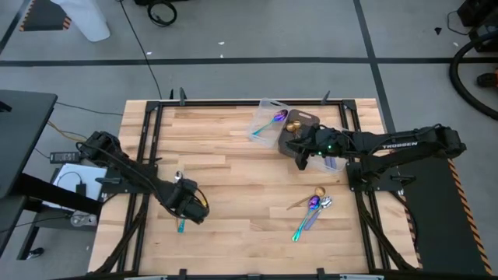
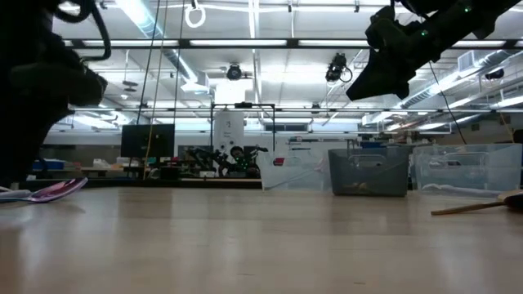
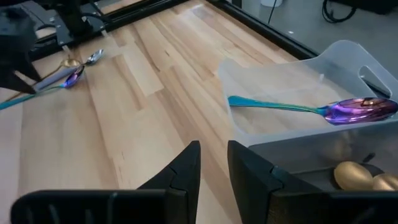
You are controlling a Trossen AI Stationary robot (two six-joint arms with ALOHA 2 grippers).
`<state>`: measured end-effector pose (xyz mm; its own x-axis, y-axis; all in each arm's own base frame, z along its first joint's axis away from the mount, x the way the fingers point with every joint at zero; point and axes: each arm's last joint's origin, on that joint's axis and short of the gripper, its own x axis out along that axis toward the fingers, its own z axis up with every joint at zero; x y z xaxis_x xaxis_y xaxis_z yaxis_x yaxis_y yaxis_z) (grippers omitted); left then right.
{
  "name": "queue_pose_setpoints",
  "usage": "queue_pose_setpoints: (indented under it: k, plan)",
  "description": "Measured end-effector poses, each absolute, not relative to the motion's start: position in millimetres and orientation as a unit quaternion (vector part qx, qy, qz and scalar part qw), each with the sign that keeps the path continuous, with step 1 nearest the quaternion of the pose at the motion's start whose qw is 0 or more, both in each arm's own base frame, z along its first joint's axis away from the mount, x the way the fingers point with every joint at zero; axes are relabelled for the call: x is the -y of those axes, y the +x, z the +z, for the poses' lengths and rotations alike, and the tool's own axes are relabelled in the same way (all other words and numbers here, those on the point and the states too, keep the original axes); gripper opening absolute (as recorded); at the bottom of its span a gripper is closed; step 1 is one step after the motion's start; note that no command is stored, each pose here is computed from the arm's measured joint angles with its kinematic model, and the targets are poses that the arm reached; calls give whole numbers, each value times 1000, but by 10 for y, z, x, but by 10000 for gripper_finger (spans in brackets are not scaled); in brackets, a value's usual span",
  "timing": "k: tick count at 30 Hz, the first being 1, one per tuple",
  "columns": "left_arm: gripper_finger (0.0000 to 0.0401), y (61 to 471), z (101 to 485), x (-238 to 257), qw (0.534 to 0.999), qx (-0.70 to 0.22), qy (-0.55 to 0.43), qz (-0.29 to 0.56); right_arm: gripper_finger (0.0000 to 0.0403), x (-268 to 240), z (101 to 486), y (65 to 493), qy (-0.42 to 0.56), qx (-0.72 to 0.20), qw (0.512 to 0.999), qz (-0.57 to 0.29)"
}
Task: Sort silverware by color (type)
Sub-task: Put the blue spoon into the left transparent bin
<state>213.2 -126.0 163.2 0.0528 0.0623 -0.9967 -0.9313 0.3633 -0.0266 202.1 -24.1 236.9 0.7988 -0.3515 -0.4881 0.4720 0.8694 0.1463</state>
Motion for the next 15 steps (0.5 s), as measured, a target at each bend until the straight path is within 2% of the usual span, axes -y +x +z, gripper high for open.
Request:
queue_pose_setpoints:
  k: [9,15]
  plan:
    - [166,2024,1441,1192,609,-558,-381,416,91,181,2366,2029,137,-233,943,-194]
    - [118,1996,1343,1173,618,-555,-381,405,91,140,2356,2026,143,-239,942,-188]
